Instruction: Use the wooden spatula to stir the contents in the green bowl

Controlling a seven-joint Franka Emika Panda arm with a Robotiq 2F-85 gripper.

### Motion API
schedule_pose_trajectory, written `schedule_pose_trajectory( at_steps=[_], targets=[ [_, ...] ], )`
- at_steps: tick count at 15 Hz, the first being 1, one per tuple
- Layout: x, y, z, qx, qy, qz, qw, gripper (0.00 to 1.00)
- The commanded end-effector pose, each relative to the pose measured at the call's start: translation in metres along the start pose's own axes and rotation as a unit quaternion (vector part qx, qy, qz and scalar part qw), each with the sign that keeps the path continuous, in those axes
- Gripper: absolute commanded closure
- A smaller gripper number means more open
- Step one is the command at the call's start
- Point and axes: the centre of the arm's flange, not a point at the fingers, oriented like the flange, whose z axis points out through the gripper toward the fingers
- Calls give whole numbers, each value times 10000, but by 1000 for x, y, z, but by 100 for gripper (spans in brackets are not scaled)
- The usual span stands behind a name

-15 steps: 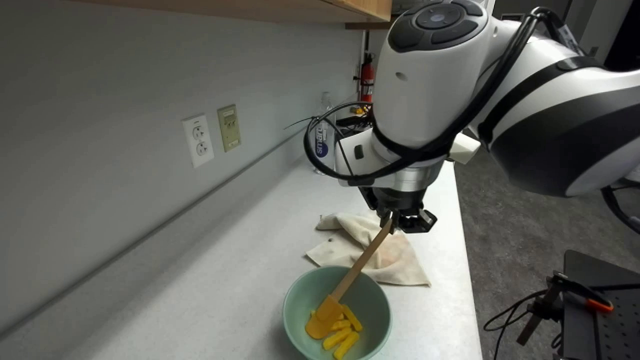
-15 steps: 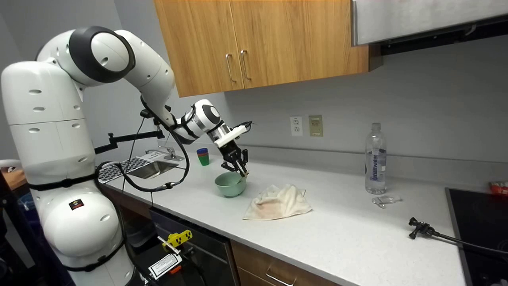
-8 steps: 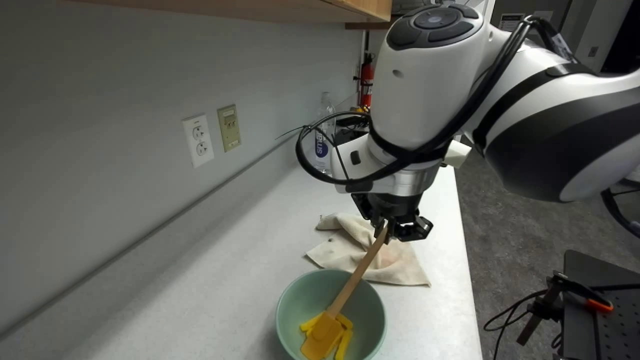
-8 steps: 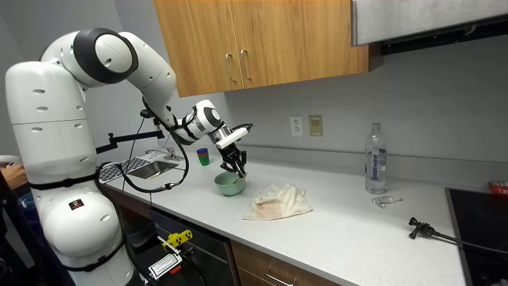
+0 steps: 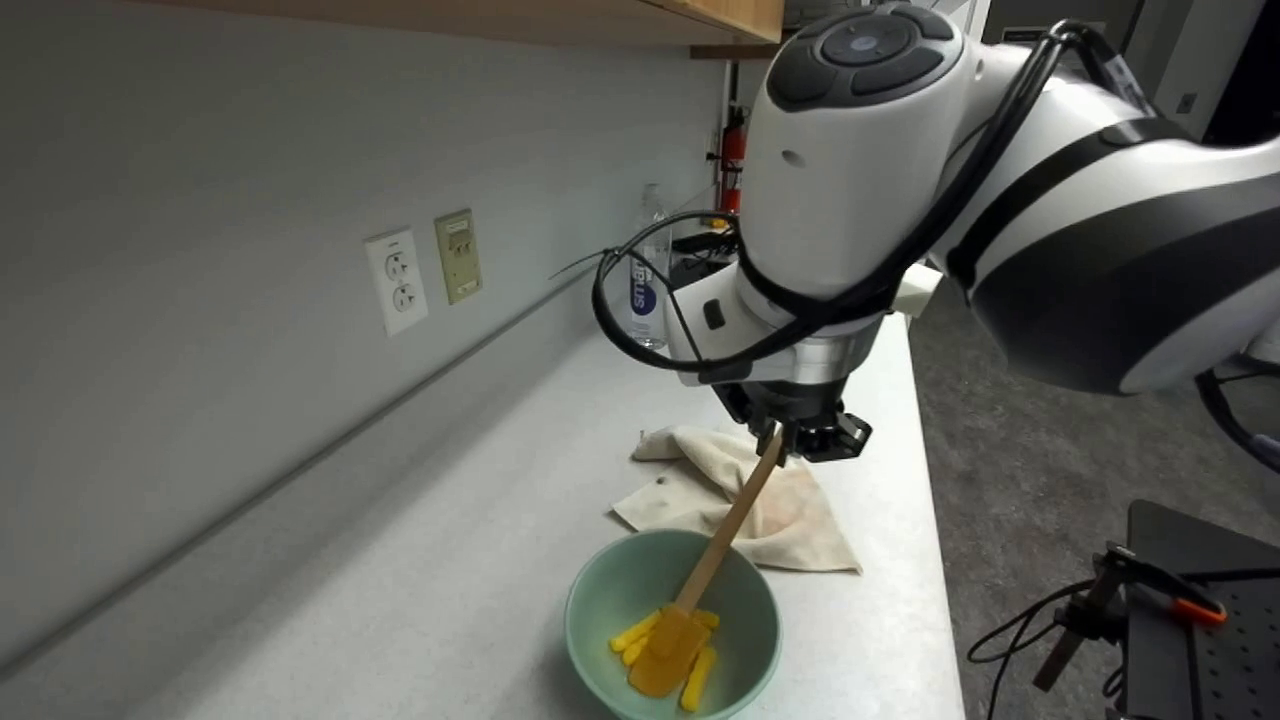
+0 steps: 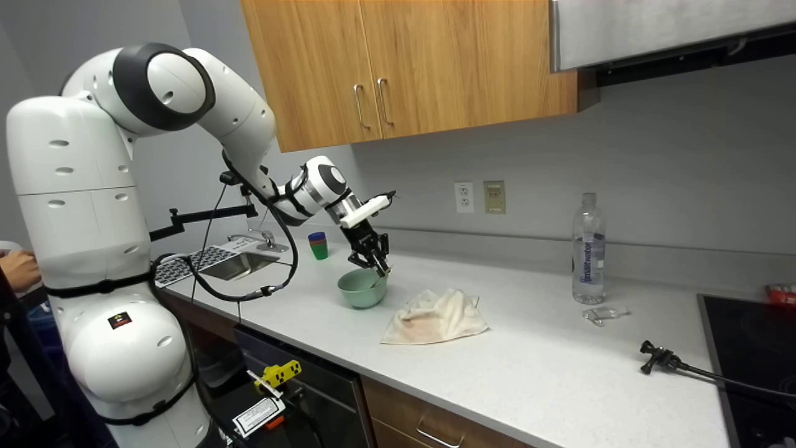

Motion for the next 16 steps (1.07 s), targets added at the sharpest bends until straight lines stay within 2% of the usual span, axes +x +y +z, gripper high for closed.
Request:
schedule_pose_trajectory(
  at_steps=[1,5,8,12,16],
  targets=[
    [-18,16,-70,-309,-116,31,9995,96],
    [-31,25,-114,-479,-322,230,9981,96],
    [-46,34,-120,-374,-278,234,9986,96],
    [-67,50,-103,-101,427,239,9988,96],
    [-75,56,-95,259,1105,360,9929,96]
  ],
)
